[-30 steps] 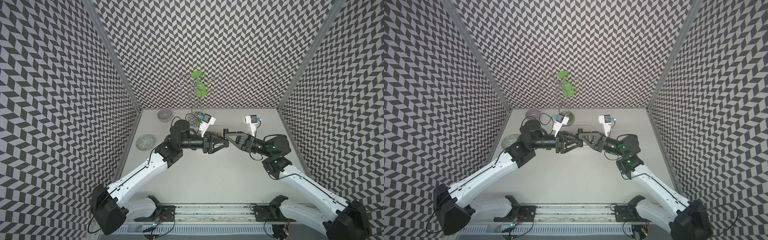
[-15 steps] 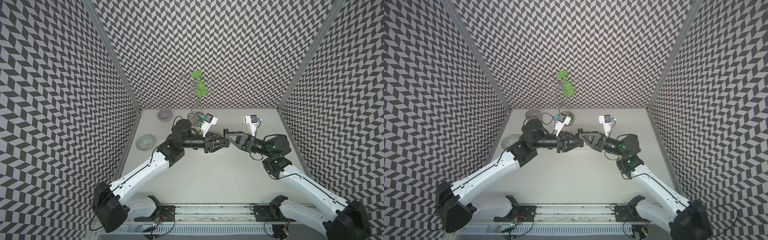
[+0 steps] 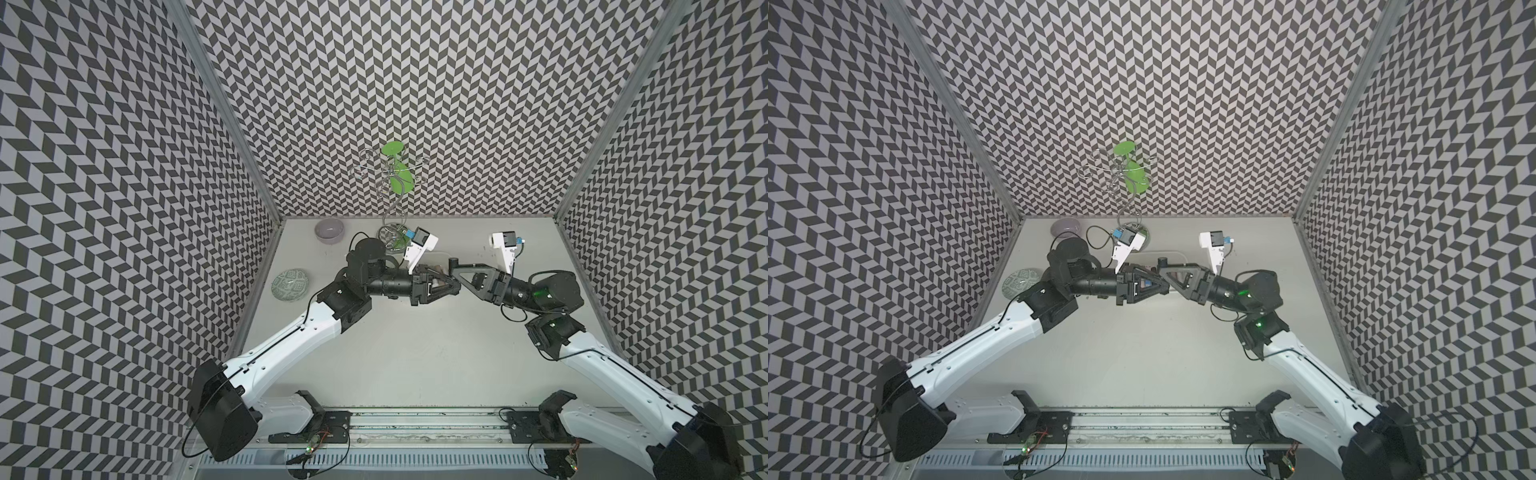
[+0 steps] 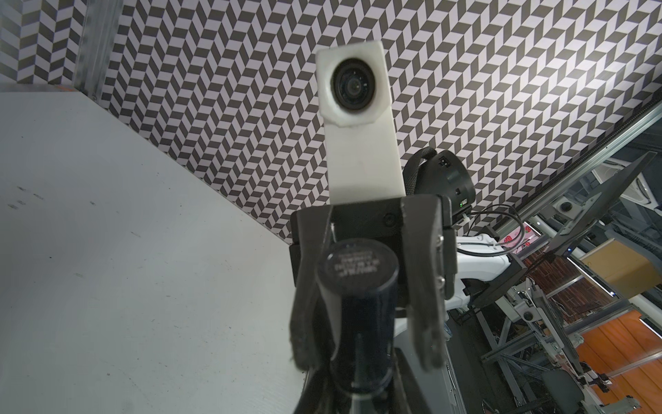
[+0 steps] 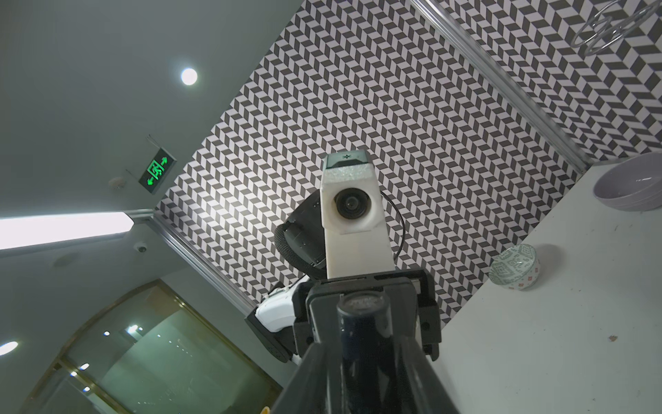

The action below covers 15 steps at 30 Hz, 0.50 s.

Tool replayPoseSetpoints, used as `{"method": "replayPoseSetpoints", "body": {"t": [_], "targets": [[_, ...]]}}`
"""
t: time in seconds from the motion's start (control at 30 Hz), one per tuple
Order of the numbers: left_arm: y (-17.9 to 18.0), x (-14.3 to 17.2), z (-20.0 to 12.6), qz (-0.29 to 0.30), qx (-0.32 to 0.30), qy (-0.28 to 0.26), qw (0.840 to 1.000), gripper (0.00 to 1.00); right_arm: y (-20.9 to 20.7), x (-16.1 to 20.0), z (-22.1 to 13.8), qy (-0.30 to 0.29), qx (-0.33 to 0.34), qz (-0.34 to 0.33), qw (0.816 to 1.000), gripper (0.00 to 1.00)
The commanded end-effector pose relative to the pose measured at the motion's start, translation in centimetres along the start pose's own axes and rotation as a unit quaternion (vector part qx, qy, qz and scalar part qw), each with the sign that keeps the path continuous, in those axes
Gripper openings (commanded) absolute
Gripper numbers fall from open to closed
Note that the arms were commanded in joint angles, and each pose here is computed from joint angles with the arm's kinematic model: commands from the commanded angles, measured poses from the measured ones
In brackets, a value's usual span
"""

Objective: Put the lipstick into the storage box
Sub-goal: Pick up the lipstick at the center of the board.

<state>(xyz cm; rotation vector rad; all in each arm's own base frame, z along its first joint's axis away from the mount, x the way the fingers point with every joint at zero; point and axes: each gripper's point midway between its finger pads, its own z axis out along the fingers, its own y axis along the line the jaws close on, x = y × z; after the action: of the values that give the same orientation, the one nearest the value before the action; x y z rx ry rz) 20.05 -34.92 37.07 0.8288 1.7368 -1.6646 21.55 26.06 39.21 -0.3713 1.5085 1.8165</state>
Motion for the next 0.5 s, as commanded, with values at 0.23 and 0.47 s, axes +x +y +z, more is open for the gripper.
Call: {"method": "replayPoseSetpoints", "body": {"t": [0.23,0.47], "targets": [[0.4,-1.2,-0.2,0.009,-0.015,-0.012,1.000,0.22,1.0,-1.6,-1.3,-0.045,0.024,-0.056,0.997,0.89],[5.7,-1.8,-1.8,-0.025,-0.126,-0.018,0.992,0.23,-4.4,-3.0,-3.6,-0.034,0.216,-0.109,0.970,0.92]]}}
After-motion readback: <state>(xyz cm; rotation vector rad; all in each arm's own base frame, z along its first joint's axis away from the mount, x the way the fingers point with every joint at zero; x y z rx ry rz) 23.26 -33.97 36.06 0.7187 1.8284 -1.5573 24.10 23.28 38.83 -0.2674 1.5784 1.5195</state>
